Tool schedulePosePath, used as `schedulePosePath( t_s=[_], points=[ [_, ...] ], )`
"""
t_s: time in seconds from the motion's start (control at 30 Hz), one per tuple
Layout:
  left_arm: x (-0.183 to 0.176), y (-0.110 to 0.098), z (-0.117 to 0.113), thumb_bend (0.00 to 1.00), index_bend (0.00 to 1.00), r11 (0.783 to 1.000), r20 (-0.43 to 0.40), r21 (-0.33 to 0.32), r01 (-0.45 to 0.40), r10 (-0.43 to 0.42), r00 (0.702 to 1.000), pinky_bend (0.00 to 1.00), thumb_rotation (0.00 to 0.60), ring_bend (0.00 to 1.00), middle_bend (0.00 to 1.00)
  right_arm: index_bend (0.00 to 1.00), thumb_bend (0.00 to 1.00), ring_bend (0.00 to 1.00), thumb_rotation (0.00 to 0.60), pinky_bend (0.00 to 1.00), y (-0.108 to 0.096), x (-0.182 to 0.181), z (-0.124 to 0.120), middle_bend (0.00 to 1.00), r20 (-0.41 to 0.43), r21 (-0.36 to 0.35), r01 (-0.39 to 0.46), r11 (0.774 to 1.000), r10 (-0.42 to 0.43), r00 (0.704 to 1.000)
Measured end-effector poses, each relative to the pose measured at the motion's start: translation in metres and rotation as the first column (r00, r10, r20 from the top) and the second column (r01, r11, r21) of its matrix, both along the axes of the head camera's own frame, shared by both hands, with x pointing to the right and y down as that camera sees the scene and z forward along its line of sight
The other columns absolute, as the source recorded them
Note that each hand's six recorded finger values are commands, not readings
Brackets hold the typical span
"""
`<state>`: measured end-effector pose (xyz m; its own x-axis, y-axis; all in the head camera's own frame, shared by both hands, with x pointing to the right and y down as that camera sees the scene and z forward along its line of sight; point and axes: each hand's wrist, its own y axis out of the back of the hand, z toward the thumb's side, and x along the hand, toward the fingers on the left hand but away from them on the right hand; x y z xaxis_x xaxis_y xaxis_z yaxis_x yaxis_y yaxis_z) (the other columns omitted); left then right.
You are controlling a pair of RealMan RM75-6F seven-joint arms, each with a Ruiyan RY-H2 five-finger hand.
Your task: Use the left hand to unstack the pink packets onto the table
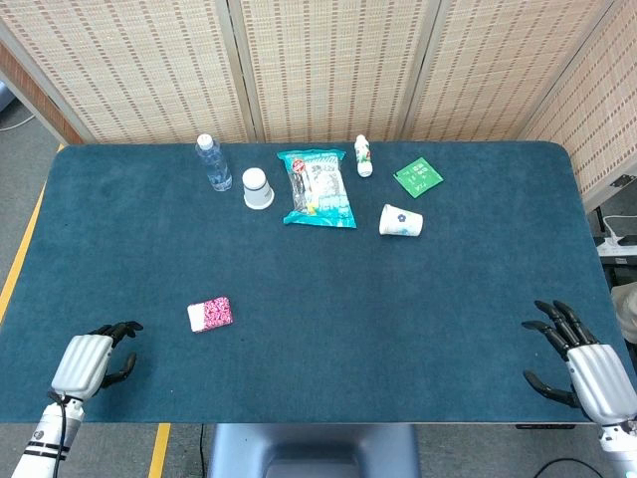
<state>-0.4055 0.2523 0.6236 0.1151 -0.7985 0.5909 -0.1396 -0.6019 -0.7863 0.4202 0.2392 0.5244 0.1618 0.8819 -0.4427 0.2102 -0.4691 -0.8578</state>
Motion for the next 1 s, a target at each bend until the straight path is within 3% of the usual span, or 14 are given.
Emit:
schedulePosePath(
  t_s=[0.43, 0.67, 0.77, 0.87, 1.0],
  points=[
    [-0.0033, -0.0018, -0.0004, 0.45, 0.31, 1.000, -0.004, 0.005, 0.011, -0.011, 1.000, 0.54, 0.600, 0.39, 0.38, 0.27, 0.14, 0.05, 0.600, 0.31, -0.0001, -0.0004, 0.0015, 0.09, -0.005, 0.001, 0.001, 1.000, -0.001, 1.000],
    [-0.0058, -0.0022, -0.0006, 0.45, 0.31, 1.000, -0.004, 0.004, 0.021, -0.021, 1.000, 0.55, 0.600, 0.39, 0.38, 0.30, 0.14, 0.14, 0.600, 0.33, -0.0020, 0.0021, 0.0018, 0.19, -0.014, 0.002, -0.014, 1.000, 0.014, 1.000],
    [-0.0062, -0.0015, -0.0033, 0.45, 0.31, 1.000, -0.004, 0.012, 0.024, -0.024, 1.000, 0.55, 0.600, 0.39, 0.38, 0.41, 0.15, 0.30, 0.600, 0.45, -0.0024, 0.0024, -0.0006, 0.34, -0.013, 0.017, -0.011, 1.000, 0.012, 1.000],
    [-0.0063, -0.0007, -0.0034, 0.45, 0.31, 1.000, -0.003, 0.010, 0.026, -0.026, 1.000, 0.55, 0.600, 0.39, 0.38, 0.59, 0.24, 0.49, 0.600, 0.62, -0.0030, 0.0046, -0.0022, 0.53, -0.023, 0.030, -0.015, 0.999, 0.016, 1.000],
    [-0.0054, -0.0007, -0.0011, 0.45, 0.31, 1.000, 0.002, 0.003, 0.020, -0.020, 1.000, 0.55, 0.600, 0.39, 0.38, 0.84, 0.34, 0.65, 0.600, 0.76, -0.0060, 0.0070, -0.0037, 0.71, -0.050, 0.063, -0.025, 0.998, 0.028, 0.998]
  ],
)
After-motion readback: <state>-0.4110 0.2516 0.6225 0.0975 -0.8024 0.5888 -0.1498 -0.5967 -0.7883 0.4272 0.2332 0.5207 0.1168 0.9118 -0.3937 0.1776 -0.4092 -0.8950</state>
